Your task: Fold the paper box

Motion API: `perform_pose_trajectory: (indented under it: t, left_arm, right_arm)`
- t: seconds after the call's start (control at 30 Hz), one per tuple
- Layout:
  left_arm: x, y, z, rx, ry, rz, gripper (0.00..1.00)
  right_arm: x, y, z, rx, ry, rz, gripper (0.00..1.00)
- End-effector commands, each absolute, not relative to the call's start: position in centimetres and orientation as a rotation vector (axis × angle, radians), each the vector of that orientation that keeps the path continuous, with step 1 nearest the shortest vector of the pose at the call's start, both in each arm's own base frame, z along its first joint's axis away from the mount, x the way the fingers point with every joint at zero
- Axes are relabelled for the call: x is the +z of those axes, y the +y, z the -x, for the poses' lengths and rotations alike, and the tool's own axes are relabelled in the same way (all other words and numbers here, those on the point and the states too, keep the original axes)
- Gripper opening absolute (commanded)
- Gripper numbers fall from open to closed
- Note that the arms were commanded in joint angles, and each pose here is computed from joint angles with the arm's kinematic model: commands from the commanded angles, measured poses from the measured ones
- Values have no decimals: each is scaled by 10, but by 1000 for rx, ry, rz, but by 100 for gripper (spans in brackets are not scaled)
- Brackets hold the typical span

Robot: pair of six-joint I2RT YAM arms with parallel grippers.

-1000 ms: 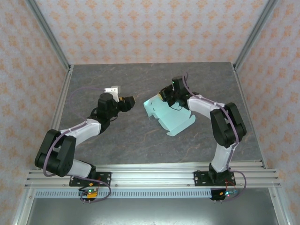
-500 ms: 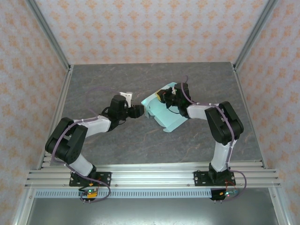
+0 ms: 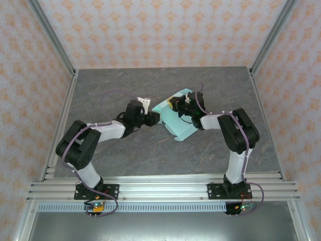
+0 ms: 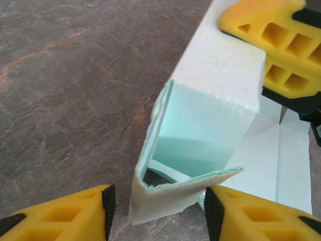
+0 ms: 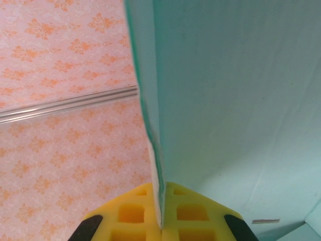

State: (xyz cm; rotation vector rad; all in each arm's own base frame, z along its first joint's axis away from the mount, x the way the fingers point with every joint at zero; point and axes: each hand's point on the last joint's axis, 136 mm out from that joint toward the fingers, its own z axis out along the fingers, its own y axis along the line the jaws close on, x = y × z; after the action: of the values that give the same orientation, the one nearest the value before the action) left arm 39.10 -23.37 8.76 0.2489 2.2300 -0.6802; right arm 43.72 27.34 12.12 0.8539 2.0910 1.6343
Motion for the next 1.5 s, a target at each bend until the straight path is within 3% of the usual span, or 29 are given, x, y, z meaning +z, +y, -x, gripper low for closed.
perform_pose_trajectory:
  t: [0.0, 0.4, 0.77, 1.47]
  left_arm:
    - [98, -247, -396, -711, 2190, -298, 51]
    - [96, -254, -386, -715, 2182, -378, 51]
    - [97, -273, -396, -778, 2142, -405, 44]
    - [87, -286, -424, -518, 2123, -334, 40]
  right_arm:
    - [125, 271, -442, 1655, 2039, -852, 0]
    - [118, 271, -441, 1653, 2039, -852, 0]
    - [124, 267, -441, 1697, 1972, -884, 0]
    - [117, 240, -425, 1598, 1896, -998, 0]
